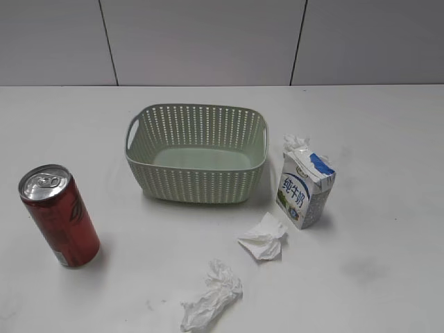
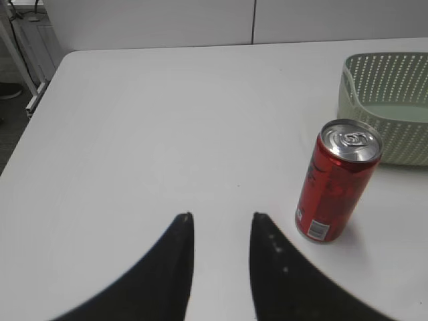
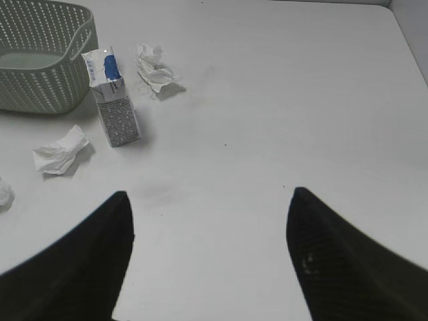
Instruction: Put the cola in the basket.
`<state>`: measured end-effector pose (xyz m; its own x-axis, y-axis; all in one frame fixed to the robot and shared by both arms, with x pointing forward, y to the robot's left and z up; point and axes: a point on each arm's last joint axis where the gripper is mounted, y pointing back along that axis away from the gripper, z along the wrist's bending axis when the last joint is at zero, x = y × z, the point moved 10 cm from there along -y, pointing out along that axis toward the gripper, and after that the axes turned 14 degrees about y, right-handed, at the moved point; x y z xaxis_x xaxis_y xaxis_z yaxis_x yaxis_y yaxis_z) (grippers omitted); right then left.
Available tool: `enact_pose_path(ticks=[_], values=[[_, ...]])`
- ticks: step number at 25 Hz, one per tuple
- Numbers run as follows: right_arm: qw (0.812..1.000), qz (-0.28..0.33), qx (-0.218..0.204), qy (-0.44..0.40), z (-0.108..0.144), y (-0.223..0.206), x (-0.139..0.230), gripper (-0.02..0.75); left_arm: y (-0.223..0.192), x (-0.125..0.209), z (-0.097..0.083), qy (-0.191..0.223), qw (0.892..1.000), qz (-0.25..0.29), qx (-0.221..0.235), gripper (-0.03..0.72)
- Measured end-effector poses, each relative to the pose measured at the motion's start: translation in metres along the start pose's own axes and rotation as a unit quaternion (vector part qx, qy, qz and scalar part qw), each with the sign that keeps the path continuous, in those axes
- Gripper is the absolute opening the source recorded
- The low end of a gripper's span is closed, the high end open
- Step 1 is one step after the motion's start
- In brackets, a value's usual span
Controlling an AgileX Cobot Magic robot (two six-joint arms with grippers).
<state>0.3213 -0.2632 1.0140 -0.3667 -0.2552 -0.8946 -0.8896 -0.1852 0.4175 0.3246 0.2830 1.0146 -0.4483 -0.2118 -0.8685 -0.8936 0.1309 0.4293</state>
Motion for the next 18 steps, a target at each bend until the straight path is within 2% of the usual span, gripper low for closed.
enact_pose_path(ticks=[15,18], values=[[1.0,0.0,-0.001,0.0,0.0003,0.0,-0.0001,0.538,0.0,0.0,0.0,0.0,1.0,0.0,0.0,0.232],[1.0,0.016,-0.006,-0.003,-0.0002,-0.0048,0.001,0.538,0.0,0.0,0.0,0.0,1.0,0.0,0.0,0.232]])
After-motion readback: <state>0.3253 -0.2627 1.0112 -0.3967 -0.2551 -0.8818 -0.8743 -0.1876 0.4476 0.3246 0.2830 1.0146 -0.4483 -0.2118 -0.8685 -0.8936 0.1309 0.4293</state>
